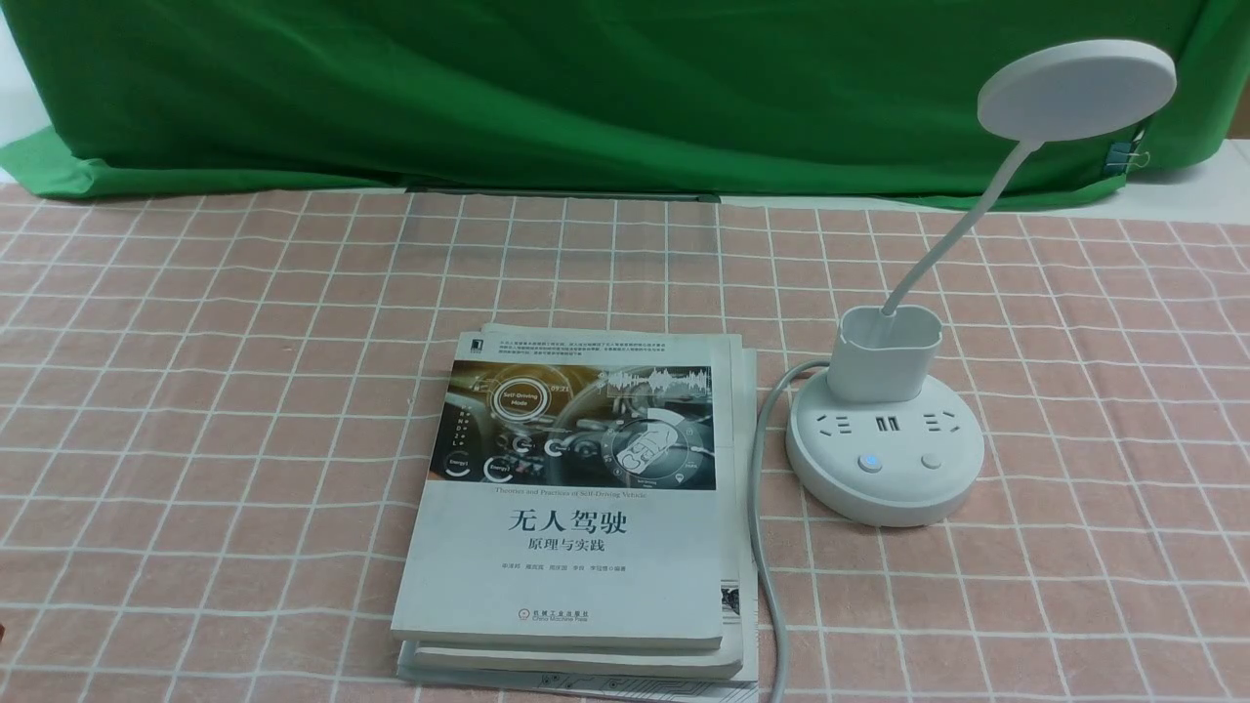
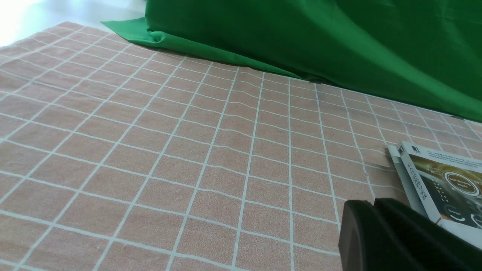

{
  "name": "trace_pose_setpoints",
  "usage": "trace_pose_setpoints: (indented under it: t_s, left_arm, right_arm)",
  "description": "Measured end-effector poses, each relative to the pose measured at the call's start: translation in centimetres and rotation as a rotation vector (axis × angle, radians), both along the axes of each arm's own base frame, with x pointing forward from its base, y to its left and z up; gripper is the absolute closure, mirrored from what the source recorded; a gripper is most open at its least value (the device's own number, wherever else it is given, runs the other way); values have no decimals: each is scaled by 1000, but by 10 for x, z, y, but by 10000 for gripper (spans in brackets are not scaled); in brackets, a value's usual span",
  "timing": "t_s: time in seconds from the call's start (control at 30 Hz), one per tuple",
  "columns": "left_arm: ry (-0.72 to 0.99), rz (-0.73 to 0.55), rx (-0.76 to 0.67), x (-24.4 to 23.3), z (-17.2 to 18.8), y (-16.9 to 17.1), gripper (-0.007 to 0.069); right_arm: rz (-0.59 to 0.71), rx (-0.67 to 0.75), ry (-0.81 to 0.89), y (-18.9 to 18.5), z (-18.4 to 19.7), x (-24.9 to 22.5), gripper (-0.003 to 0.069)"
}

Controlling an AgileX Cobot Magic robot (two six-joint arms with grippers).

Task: Turn on the table lamp on the pink coffee tablecloth with your hand.
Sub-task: 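Press the button on the base of the white desk lamp with the right gripper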

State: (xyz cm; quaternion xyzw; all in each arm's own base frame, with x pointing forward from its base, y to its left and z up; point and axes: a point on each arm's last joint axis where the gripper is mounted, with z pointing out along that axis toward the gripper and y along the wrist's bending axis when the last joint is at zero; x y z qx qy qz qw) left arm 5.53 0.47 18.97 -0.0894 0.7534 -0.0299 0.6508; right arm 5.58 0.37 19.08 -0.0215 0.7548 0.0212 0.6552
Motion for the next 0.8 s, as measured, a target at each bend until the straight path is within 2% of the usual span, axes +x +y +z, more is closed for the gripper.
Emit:
trace_pose_setpoints:
  t_s: [0.2, 0.4, 0.53, 0.63, 0.67, 0.7, 0.8]
  left_arm:
    - [0, 0, 0, 0, 0, 0, 606]
    - [0, 0, 0, 0, 0, 0, 606]
    - [0, 0, 0, 0, 0, 0, 606]
    - [0, 0, 0, 0, 0, 0, 606]
    - [0, 0, 0, 0, 0, 0, 606]
    - [0, 0, 0, 0, 0, 0, 606]
    - [0, 0, 0, 0, 0, 0, 606]
  right_arm:
    - [-27, 242, -60, 0, 7, 1, 417]
    - [-18, 532, -212, -1, 22, 0, 417]
    - [-6, 587, -270, -1, 28, 0, 422]
    - [-16, 599, -216, -1, 25, 0, 451]
    - [-35, 587, -143, 0, 25, 2, 480]
    - [-47, 518, -42, 1, 36, 4, 523]
    - [-35, 423, 78, 3, 58, 11, 564]
